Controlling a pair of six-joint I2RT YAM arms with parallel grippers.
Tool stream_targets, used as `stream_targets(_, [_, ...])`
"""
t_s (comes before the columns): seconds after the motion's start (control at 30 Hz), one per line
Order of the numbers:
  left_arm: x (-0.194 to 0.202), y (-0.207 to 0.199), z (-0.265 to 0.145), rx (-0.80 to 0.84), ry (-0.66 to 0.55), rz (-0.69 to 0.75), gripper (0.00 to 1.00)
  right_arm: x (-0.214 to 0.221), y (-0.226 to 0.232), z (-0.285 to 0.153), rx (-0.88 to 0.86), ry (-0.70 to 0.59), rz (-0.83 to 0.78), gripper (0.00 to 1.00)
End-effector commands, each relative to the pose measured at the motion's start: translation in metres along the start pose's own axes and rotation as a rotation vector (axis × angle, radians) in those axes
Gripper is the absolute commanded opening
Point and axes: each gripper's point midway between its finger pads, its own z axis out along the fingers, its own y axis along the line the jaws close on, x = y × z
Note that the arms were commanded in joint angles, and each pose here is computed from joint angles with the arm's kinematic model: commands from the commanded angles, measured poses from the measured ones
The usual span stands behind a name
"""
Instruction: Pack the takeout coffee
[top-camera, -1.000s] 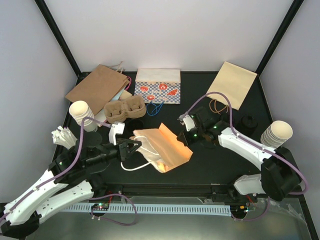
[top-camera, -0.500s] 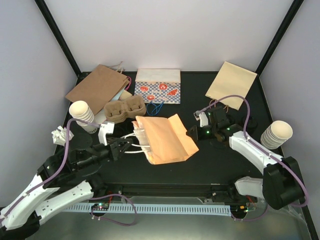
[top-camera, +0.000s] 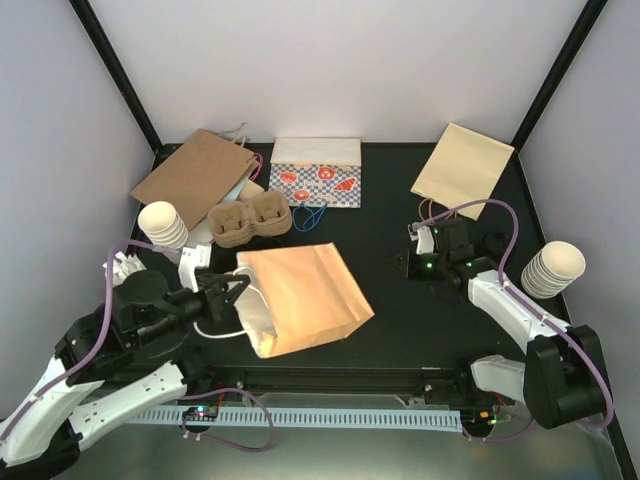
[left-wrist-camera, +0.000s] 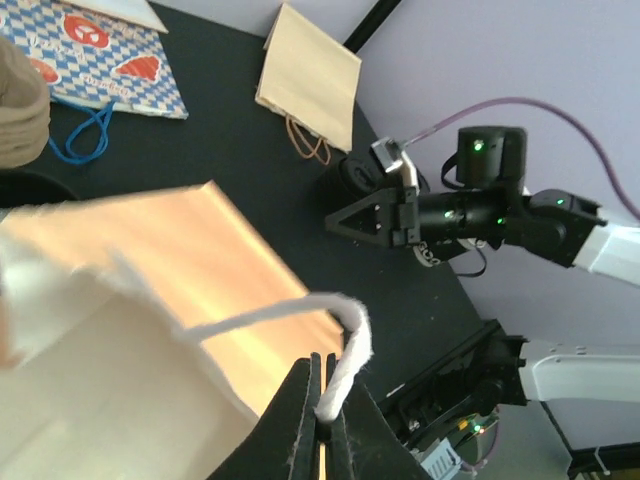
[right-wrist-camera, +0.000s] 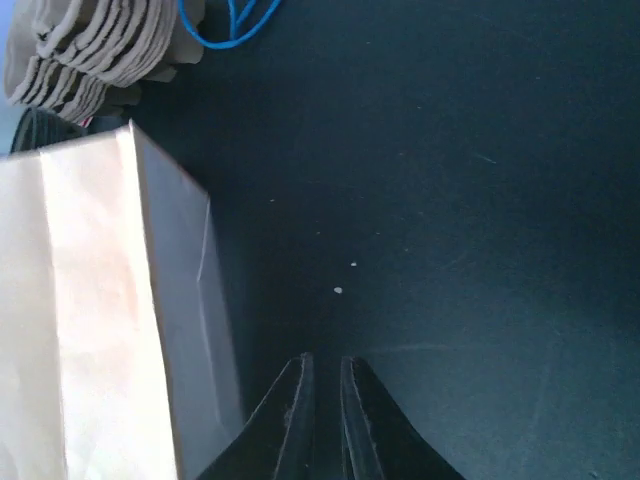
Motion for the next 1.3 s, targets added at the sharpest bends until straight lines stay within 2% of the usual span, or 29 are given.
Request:
stream_targets(0.0, [-0.014, -0.015, -0.006, 0.036, -0.025, 0.037, 0.02, -0.003, -0.009, -0.002, 0.038, -0.04, -0.014, 0.1])
stream_targets(0.13, [-0.01, -0.036, 0.015, 0.13, 0.032, 0.057, 0.02, 0.006, -0.01, 0.004, 0.011, -0.002, -0.017, 0.11])
stream_targets(0.23, [-0.013, -0.049, 0.026, 0.164, 0.052, 0.069, 0.02, 0.013, 0.0, 0.006, -0.059, 0.029, -0.043, 0.22])
stream_targets(0.37, [-0.023, -0.062, 0.033, 0.194, 0.043, 0.092, 0.01, 0.015, 0.004, 0.003, -0.071, 0.049, -0.08, 0.25])
stream_targets(0.67, [-0.042, -0.103, 0.066, 0.294, 0.086, 0.137, 0.02, 0.009, 0.013, -0.01, -0.057, 0.025, -0.118, 0.3])
stream_targets(0.77, [-0.047, -0.109, 0.078, 0.29, 0.096, 0.154, 0.01, 0.004, 0.018, -0.016, -0.056, 0.009, -0.13, 0.36])
stream_targets(0.97, [-0.059, -0.122, 0.098, 0.291, 0.106, 0.192, 0.02, 0.005, 0.007, -0.011, -0.004, 0.026, -0.101, 0.38])
stream_targets(1.27, [-0.069, -0.14, 0.123, 0.326, 0.133, 0.209, 0.02, 0.029, 0.003, 0.007, 0.012, 0.072, -0.096, 0.38])
